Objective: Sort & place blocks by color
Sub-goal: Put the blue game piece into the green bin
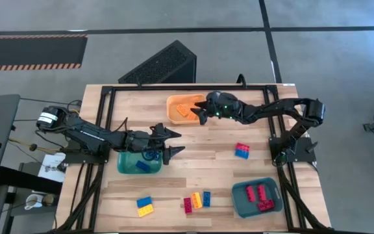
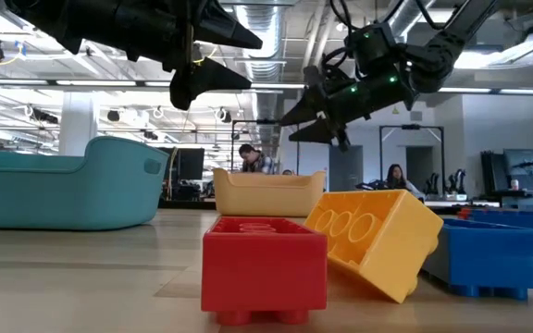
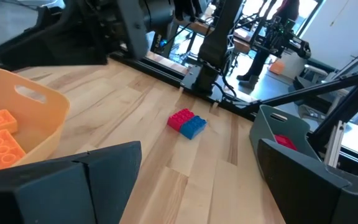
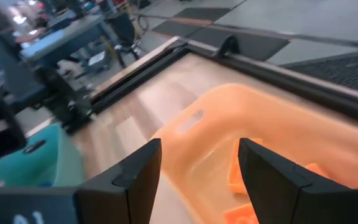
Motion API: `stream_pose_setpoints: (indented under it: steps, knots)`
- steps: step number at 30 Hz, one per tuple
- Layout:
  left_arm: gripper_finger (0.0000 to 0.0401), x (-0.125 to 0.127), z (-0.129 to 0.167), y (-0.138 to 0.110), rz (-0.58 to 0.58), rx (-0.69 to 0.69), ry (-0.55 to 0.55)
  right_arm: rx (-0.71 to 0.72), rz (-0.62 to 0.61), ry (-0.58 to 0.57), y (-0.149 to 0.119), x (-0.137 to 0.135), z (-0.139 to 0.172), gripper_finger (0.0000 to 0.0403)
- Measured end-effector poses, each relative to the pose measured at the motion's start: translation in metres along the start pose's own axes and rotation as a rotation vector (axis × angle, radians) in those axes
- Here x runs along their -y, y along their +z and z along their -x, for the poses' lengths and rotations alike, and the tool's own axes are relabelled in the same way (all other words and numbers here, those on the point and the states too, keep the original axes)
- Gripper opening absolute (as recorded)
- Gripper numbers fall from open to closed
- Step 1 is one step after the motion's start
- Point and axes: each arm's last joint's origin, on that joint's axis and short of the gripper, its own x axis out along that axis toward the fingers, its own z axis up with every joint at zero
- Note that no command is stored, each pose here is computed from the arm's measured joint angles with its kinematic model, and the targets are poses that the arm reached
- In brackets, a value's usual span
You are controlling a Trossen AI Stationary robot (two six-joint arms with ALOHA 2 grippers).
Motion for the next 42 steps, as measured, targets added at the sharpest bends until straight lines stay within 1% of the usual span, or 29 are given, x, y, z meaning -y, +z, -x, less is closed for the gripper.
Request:
stream_pose_setpoints:
  steps: [5, 8, 12, 15, 17, 22, 29, 34, 42]
  knots:
    - [0.0309, 0.0, 0.0, 0.0, -0.002, -0.002, -0.007, -0.044, -0.053, 0.093, -0.001, -0.003, 0.0, 0.0236]
    - [0.0309, 0.002, 0.0, 0.001, -0.003, -0.009, -0.05, -0.068, -0.046, 0.165, 0.003, -0.007, 0.006, 0.0235]
    - [0.0309, 0.009, 0.0, 0.009, -0.046, -0.003, -0.122, -0.046, 0.036, 0.248, 0.013, -0.031, 0.021, 0.0235]
    - [0.0309, 0.014, -0.001, 0.013, -0.071, -0.016, -0.135, -0.02, 0.091, 0.288, 0.021, -0.053, 0.039, 0.0235]
    - [0.0309, 0.018, -0.002, 0.016, -0.084, -0.033, -0.143, -0.017, 0.132, 0.272, 0.022, -0.067, 0.054, 0.0235]
    - [0.0309, 0.028, -0.004, 0.021, -0.114, -0.115, -0.131, -0.001, 0.221, 0.144, 0.013, -0.095, 0.089, 0.0235]
    - [0.0309, 0.038, -0.004, 0.027, -0.133, -0.161, -0.121, 0.074, 0.255, 0.073, -0.003, -0.111, 0.127, 0.0235]
    - [0.0309, 0.038, -0.004, 0.027, -0.128, -0.163, -0.119, 0.102, 0.278, 0.042, -0.003, -0.112, 0.138, 0.0235]
    - [0.0309, 0.037, -0.004, 0.026, -0.122, -0.174, -0.113, 0.072, 0.294, 0.027, -0.006, -0.11, 0.136, 0.0235]
